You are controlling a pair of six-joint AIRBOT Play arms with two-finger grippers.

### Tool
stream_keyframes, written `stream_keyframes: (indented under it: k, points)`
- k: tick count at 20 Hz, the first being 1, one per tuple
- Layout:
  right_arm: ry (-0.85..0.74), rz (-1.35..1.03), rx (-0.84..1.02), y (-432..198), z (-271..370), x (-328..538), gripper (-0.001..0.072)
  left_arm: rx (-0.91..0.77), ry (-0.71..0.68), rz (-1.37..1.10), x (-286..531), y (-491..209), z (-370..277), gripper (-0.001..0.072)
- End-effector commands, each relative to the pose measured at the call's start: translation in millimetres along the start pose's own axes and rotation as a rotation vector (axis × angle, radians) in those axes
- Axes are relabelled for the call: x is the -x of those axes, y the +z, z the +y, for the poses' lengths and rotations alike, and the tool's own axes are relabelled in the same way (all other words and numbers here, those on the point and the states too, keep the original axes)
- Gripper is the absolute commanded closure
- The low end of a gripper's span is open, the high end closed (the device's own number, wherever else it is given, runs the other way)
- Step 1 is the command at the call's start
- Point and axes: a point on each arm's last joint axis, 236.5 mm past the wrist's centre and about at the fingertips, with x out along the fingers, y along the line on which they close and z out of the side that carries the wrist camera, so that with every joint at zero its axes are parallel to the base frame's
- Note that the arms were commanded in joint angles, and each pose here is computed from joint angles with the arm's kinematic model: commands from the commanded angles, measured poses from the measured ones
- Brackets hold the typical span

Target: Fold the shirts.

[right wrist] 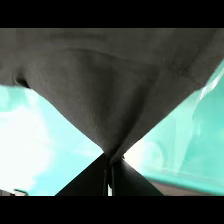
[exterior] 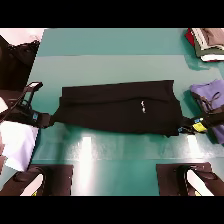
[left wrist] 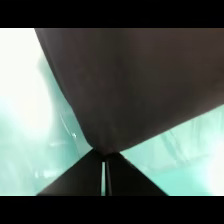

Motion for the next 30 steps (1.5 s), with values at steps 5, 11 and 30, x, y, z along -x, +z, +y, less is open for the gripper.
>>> stream_keyframes:
  k: [5,11,30]
  points:
    - [-0.007,-0.148,-0.034,-12,11,31,0.0689,-0.022,-0.040,-0.114,47,2,-22,0.0687]
    - [-0.009,-0.285,0.027,80,24,69,0.0689,0.037,0.133,-0.339,51,66,23,0.0687]
    - [-0.010,-0.188,0.042,259,7,0,0.0688,0.117,0.151,-0.268,-73,137,63,0.0686]
